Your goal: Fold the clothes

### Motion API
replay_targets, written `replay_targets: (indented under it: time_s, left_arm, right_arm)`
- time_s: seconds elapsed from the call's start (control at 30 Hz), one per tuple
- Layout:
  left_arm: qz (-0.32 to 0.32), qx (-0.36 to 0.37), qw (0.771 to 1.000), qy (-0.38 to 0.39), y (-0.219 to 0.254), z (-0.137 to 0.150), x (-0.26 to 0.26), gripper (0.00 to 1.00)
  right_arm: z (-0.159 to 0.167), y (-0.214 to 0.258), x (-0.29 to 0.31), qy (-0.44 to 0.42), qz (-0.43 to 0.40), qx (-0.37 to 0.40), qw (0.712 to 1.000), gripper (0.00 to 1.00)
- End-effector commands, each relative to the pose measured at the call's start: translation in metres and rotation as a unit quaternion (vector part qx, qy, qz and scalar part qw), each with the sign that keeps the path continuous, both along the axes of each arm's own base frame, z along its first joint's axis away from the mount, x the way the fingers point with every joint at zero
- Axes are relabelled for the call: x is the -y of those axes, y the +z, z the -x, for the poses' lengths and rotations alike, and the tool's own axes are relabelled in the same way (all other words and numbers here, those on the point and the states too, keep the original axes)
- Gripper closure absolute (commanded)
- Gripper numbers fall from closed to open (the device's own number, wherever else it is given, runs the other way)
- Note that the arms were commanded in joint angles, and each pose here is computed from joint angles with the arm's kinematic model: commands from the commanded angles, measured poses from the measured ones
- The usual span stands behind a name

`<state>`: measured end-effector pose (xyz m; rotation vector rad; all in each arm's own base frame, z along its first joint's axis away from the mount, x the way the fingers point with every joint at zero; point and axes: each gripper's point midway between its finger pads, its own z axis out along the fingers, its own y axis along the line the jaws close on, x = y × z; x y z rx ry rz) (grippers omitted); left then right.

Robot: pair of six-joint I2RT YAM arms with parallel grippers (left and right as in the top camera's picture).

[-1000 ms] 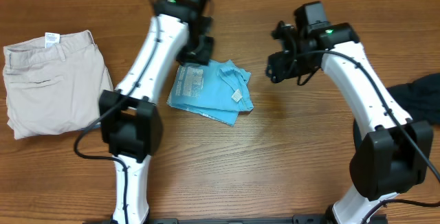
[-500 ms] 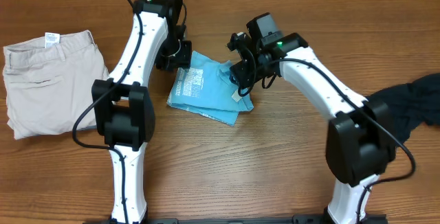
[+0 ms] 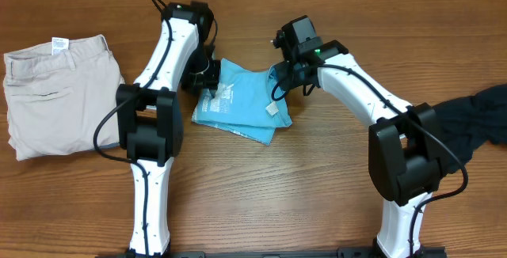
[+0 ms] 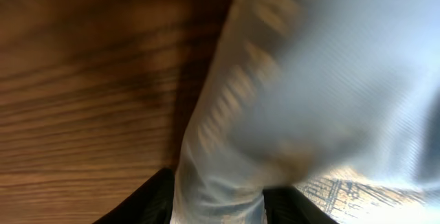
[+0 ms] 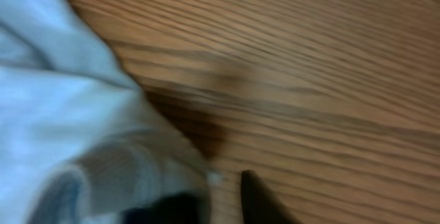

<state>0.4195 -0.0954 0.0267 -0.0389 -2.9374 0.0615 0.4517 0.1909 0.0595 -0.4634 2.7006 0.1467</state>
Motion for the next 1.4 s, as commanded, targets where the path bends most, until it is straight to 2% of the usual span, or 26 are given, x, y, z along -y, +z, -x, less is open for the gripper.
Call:
replay_targets:
  time_s: [0.0,0.1,0.27,0.4,0.5,0.77,0.97,1.0,1.13,1.3,1.37]
  left_arm:
    - [-0.052,-0.034,0.998,0.004,-0.020,0.012,-0.017,0.56]
    - [-0.095,-0.040,0.995,0.018,-0.018,0.016,-0.032,0.56]
    - [-0.102,-0.049,0.993,0.022,-0.016,0.020,-0.034,0.55]
    - [-0.097,-0.045,0.994,0.023,-0.017,0.018,-0.032,0.52]
    - [-0.091,-0.045,0.994,0.025,-0.017,0.018,-0.030,0.52]
    - [-0.082,-0.045,0.995,0.027,-0.018,0.017,-0.027,0.51]
    - [-0.082,-0.045,0.995,0.025,-0.018,0.018,-0.027,0.51]
    - [-0.082,-0.045,0.995,0.025,-0.017,0.018,-0.027,0.50]
    - [-0.079,-0.045,0.996,0.026,-0.017,0.018,-0.026,0.52]
    - [-0.058,-0.050,0.997,0.027,-0.017,0.019,-0.019,0.52]
    - [-0.050,-0.059,0.997,0.029,-0.016,0.023,-0.016,0.51]
  right_arm:
    - [0.000,-0.008,0.024,-0.078,0.002,-0.022,0.997,0.67]
    - [0.008,-0.011,0.029,-0.080,0.012,-0.041,0.996,0.66]
    - [0.033,-0.017,0.025,-0.064,0.001,-0.096,0.993,0.66]
    - [0.081,-0.013,-0.008,0.019,-0.088,-0.198,0.976,0.63]
    - [0.103,-0.006,-0.026,0.069,-0.129,-0.235,0.961,0.61]
    - [0.114,-0.015,-0.047,0.101,-0.128,-0.229,0.960,0.54]
    - [0.113,-0.030,-0.054,0.112,-0.131,-0.209,0.963,0.54]
    - [0.114,-0.032,-0.054,0.112,-0.131,-0.210,0.963,0.55]
    - [0.126,-0.033,-0.052,0.111,-0.134,-0.234,0.957,0.76]
    - [0.163,0.016,-0.079,0.198,-0.245,-0.283,0.906,0.78]
    - [0.167,0.034,-0.082,0.218,-0.260,-0.278,0.898,0.77]
